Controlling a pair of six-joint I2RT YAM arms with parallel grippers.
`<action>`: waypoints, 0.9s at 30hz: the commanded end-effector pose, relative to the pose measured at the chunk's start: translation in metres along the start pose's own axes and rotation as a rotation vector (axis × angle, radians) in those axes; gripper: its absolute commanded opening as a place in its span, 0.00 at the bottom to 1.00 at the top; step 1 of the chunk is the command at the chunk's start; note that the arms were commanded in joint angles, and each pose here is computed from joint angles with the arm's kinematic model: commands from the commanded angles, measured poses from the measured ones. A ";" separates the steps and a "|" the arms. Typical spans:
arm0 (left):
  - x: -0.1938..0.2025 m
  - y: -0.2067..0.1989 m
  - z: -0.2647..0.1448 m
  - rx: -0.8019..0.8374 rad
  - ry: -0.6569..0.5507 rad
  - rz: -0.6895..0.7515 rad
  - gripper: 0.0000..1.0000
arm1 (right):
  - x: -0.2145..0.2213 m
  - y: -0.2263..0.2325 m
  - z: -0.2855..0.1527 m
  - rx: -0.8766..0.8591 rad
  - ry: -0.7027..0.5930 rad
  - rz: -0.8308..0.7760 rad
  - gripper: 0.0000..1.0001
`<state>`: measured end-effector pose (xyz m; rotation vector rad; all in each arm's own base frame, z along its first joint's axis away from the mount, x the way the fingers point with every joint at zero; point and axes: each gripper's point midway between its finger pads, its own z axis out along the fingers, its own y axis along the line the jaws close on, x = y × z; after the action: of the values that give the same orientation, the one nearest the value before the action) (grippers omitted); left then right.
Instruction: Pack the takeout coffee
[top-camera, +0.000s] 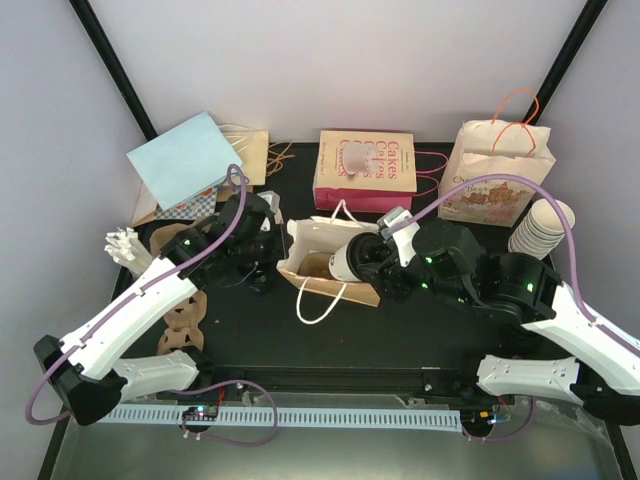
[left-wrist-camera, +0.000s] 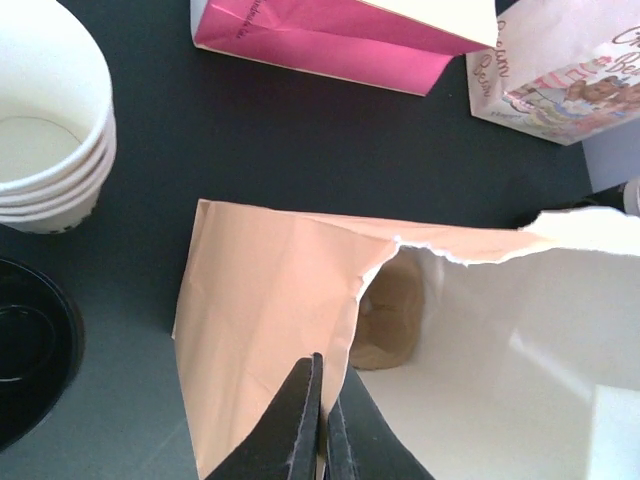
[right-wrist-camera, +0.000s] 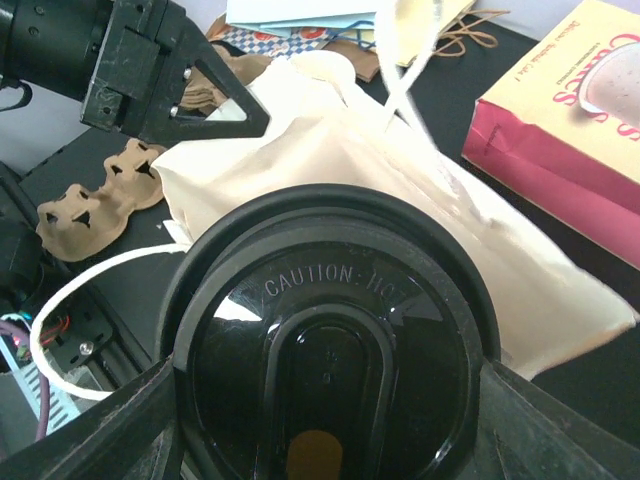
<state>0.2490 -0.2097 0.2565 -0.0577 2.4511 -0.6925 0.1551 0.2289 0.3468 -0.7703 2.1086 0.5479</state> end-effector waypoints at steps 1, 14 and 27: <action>0.006 -0.013 -0.006 0.058 0.000 -0.024 0.03 | -0.003 0.007 -0.001 -0.045 -0.013 -0.015 0.56; -0.008 -0.024 -0.037 0.103 -0.089 0.177 0.61 | 0.019 0.014 0.011 -0.071 0.116 -0.061 0.56; -0.039 -0.051 -0.085 0.139 -0.212 0.679 0.95 | 0.045 0.013 0.014 -0.076 0.217 -0.063 0.56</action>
<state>0.2335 -0.2066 0.3413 0.4654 2.1352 -0.5912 0.1377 0.2374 0.3138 -0.9470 2.2273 0.5390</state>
